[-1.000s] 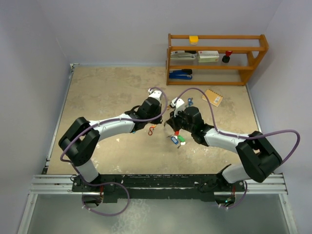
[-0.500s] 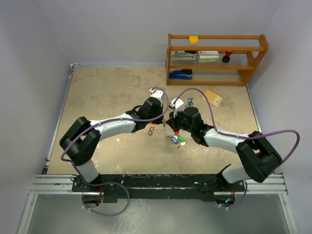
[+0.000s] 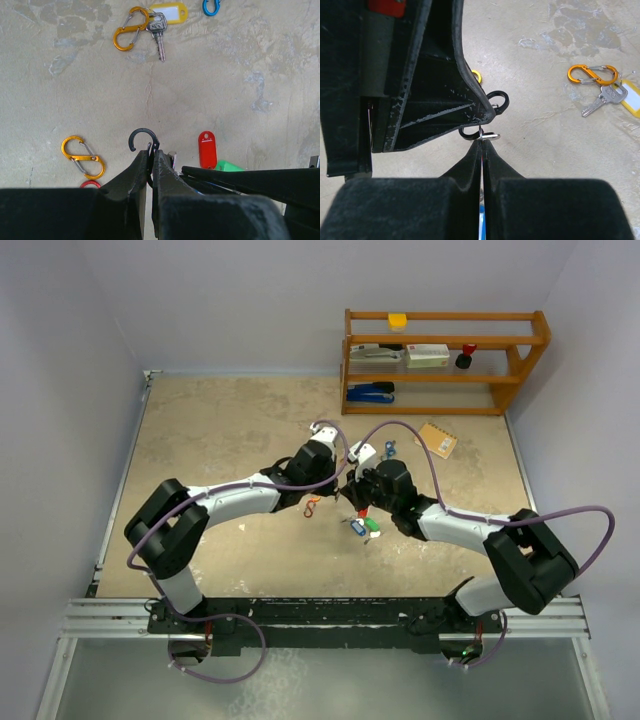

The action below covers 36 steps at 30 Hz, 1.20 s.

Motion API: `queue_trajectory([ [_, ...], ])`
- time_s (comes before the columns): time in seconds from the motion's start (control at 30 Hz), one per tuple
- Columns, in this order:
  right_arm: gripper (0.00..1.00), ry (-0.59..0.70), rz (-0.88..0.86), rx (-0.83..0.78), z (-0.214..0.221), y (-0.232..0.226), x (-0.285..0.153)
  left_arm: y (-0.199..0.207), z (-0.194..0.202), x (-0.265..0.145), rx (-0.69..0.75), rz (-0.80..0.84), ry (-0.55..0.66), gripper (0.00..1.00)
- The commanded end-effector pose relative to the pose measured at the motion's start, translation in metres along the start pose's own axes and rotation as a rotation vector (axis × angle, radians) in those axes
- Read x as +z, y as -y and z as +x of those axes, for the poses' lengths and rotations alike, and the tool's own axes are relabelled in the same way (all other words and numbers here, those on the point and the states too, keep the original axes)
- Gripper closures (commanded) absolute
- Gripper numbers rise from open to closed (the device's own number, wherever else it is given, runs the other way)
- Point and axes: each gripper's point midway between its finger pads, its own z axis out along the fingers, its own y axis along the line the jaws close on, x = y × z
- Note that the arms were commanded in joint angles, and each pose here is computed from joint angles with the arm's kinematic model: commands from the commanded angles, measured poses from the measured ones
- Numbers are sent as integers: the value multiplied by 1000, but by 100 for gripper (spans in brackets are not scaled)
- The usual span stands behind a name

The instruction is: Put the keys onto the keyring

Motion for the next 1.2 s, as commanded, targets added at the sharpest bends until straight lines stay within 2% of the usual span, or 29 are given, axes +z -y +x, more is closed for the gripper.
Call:
queue_trajectory([
  [0.0,100,68,-28,-32,-22,-6,1,19,-24,0,-4,59,63,100],
  [0.93,100,58,-53,-44,-19,-13,0,17,-36,0,-14,30,99,100],
  [0.97,100,58,-51,-44,-19,-13,0,17,-36,0,-16,25,99,98],
  [1.03,100,59,-46,-45,-19,-12,-1,15,-38,-2,-21,17,106,78],
  [1.1,100,58,-44,-45,-18,-12,-1,13,-41,-5,-31,4,123,62],
  [1.17,100,58,-38,-45,-18,-11,-2,11,-45,-10,-39,-8,143,55],
])
